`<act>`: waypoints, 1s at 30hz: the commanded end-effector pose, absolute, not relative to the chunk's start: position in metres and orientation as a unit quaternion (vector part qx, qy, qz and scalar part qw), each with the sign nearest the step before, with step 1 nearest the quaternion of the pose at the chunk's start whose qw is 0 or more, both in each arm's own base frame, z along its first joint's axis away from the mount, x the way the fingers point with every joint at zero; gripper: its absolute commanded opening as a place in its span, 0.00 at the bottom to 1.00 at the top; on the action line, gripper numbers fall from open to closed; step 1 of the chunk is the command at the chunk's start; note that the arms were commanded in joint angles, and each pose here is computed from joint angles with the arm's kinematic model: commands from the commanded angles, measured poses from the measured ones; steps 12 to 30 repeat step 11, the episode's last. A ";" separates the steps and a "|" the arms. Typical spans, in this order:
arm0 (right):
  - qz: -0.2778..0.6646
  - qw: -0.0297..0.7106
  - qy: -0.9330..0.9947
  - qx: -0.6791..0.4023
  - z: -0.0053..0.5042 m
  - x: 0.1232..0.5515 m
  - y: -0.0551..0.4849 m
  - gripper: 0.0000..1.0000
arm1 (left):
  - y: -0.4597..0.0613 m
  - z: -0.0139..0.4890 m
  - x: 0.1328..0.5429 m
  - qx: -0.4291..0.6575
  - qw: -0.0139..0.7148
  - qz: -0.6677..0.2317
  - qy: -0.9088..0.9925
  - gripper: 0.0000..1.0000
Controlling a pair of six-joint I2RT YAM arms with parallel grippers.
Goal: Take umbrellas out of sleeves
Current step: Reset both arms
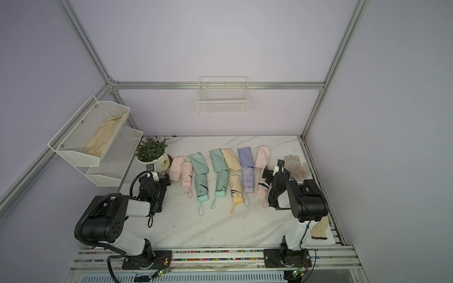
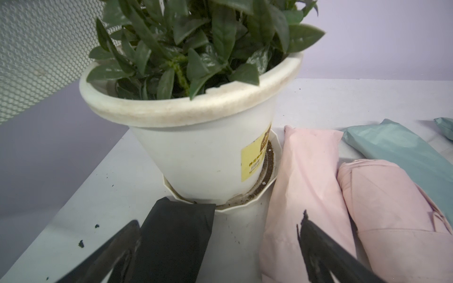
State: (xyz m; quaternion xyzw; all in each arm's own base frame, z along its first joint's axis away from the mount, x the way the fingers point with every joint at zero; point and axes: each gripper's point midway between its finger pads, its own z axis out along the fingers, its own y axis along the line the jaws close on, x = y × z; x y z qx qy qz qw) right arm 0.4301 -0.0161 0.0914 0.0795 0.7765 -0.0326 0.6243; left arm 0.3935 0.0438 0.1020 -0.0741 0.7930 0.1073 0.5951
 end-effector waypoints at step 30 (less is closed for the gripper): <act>-0.033 0.637 0.766 0.083 0.104 0.434 -0.015 0.97 | 0.041 0.115 0.399 -0.068 0.612 0.105 0.781 1.00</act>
